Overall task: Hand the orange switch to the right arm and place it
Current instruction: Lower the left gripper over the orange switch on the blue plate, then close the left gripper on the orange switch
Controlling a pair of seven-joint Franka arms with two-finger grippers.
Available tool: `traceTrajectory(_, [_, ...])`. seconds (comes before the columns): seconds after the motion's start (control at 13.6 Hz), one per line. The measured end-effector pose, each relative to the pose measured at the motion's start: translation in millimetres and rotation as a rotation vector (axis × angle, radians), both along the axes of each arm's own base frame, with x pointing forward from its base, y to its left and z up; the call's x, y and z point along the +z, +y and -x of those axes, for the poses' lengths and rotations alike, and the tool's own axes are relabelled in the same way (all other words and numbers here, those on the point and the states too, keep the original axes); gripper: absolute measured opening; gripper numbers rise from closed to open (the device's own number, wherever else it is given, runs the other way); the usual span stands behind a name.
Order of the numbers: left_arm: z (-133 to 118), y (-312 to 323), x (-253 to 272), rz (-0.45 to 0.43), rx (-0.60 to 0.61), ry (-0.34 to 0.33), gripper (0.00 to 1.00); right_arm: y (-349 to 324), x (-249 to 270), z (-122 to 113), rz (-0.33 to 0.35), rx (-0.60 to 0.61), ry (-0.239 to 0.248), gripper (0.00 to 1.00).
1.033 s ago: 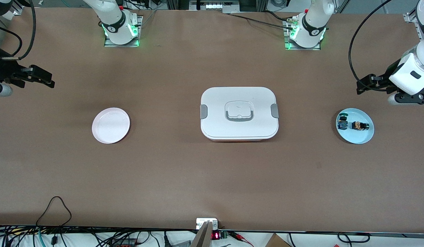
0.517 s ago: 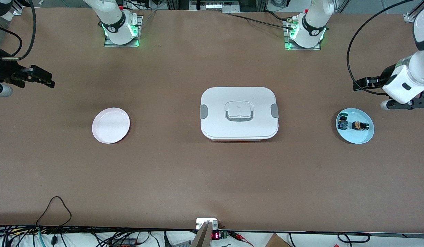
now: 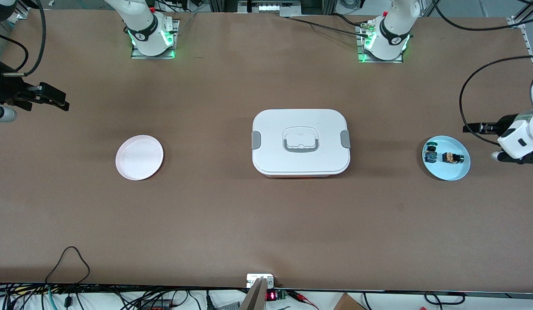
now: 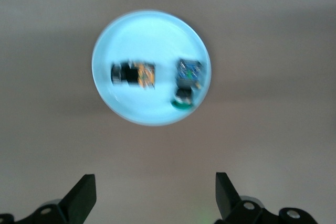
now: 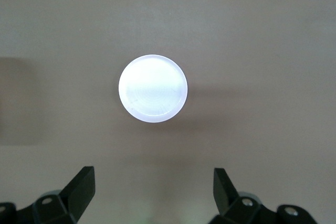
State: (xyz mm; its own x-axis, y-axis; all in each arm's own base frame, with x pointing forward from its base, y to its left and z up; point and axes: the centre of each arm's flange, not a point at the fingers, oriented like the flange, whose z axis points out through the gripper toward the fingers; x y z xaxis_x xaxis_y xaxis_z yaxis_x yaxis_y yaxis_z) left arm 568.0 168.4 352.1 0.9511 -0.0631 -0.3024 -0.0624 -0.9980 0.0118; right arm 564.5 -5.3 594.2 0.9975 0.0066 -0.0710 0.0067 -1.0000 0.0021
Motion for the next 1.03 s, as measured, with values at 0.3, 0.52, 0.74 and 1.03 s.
traceTrajectory(0.3, [10,2,-61,-0.014,-0.043,-0.156,1.00,0,0,0,0.000,0.000,0.000,1.00])
traceTrajectory(0.52, [12,5,-88,-0.017,-0.070,-0.222,1.00,0,0,0,0.000,0.000,0.000,1.00])
traceTrajectory(0.74, [19,18,-118,-0.016,-0.086,-0.267,1.00,0,0,0,0.000,0.000,0.000,1.00])
traceTrajectory(1.03, [22,31,-140,-0.020,-0.104,-0.316,1.00,0,0,0,0.000,0.000,0.000,1.00])
